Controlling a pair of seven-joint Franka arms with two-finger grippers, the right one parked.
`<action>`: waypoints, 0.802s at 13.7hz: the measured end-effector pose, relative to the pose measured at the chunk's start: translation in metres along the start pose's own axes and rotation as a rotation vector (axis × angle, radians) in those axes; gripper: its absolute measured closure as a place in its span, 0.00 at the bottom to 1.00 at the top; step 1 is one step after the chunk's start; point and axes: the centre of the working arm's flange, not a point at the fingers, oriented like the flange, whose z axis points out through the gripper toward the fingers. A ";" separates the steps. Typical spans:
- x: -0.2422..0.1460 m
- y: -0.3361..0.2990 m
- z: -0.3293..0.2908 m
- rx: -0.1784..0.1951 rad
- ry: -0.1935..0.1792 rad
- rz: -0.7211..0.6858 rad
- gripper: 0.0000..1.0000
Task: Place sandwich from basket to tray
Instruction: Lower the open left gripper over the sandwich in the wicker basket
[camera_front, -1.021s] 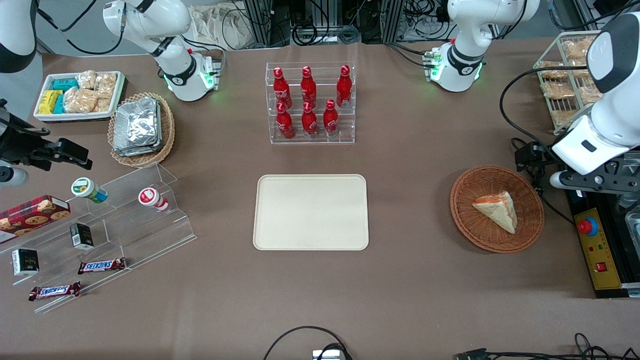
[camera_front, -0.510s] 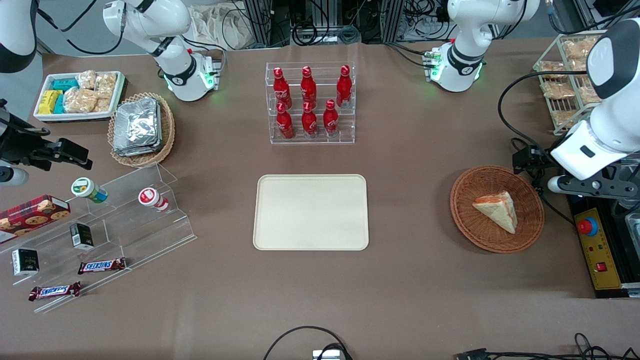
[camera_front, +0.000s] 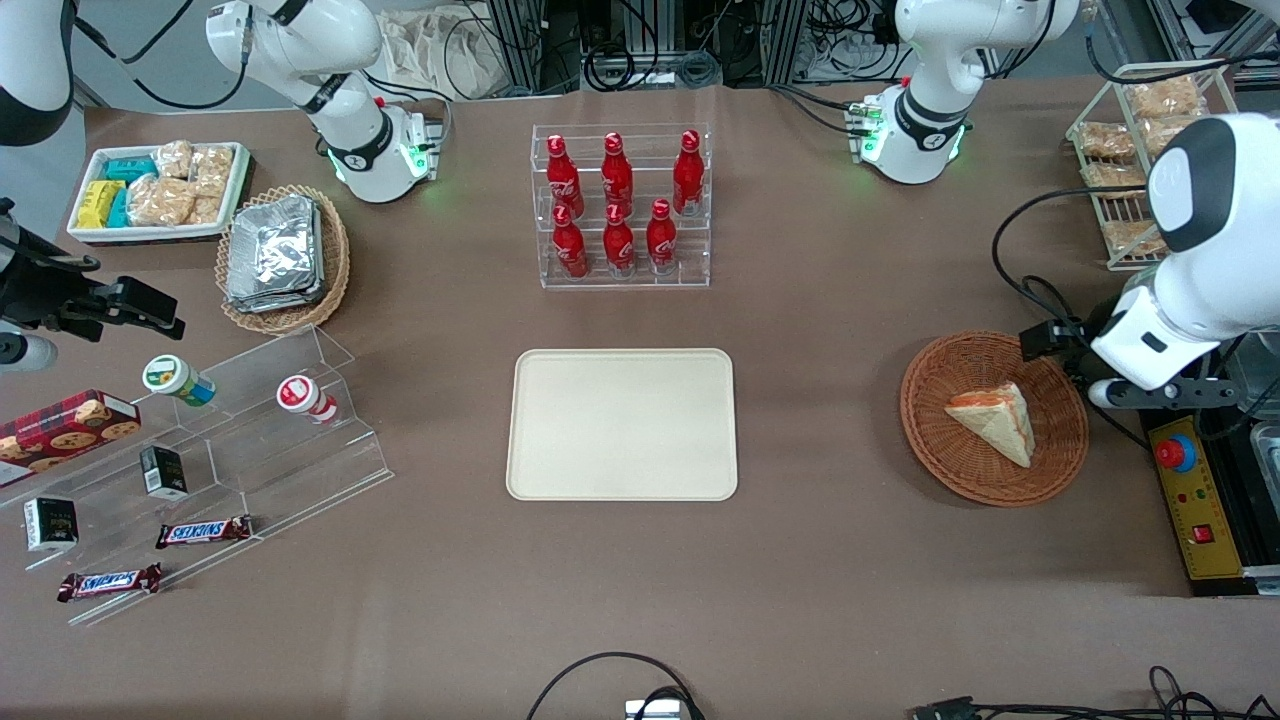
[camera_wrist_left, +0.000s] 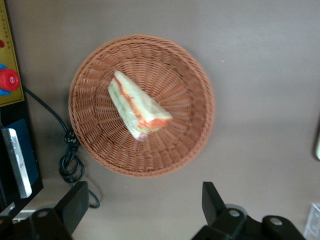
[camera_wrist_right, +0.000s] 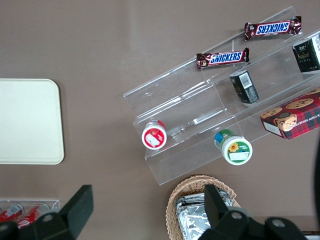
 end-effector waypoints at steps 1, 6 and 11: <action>-0.001 -0.009 0.017 -0.003 0.009 -0.026 0.00; -0.009 -0.011 0.105 -0.016 0.081 -0.237 0.00; -0.004 -0.017 0.148 -0.017 0.060 -0.435 0.00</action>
